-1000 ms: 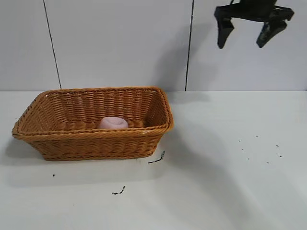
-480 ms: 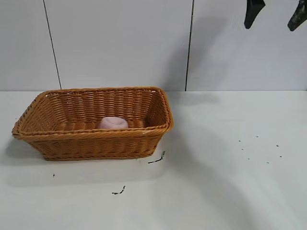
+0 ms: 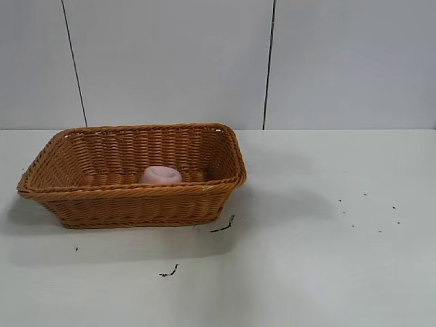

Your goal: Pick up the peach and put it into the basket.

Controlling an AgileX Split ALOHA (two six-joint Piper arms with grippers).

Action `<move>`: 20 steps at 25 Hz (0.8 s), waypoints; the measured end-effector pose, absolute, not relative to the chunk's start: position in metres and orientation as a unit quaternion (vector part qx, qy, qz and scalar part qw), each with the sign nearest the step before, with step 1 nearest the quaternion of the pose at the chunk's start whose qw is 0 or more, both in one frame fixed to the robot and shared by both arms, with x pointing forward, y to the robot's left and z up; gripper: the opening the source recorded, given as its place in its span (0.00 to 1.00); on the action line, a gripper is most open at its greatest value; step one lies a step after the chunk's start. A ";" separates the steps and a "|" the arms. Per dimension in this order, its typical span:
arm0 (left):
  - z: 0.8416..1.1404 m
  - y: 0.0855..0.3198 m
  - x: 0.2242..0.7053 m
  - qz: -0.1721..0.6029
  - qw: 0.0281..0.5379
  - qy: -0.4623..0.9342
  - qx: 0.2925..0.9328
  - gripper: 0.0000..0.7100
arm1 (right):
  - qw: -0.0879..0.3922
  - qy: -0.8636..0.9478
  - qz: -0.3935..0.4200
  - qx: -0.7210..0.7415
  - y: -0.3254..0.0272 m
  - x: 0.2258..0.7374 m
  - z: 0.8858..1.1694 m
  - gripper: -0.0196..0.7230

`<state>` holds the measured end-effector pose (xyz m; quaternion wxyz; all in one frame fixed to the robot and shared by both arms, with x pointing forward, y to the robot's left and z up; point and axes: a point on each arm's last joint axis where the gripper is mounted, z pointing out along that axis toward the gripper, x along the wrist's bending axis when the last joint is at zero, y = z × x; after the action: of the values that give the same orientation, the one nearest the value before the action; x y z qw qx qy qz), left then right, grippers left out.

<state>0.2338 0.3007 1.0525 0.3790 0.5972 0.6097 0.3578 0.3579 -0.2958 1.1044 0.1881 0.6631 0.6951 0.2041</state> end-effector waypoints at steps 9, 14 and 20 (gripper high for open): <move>1.052 0.301 0.234 0.358 0.379 0.610 0.597 0.98 | 0.271 0.662 0.286 0.638 -0.296 0.283 1.049 0.96; 1.052 0.301 0.234 0.358 0.379 0.610 0.597 0.98 | 0.319 0.637 0.334 0.618 -0.295 0.262 1.052 0.96; 1.052 0.301 0.234 0.358 0.379 0.610 0.597 0.98 | 0.368 0.610 0.380 0.590 -0.295 0.237 1.054 0.96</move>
<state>0.2338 0.3007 1.0525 0.3790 0.5972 0.6097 0.3578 0.2374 -0.2954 1.0541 0.3676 0.5900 0.6101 0.3802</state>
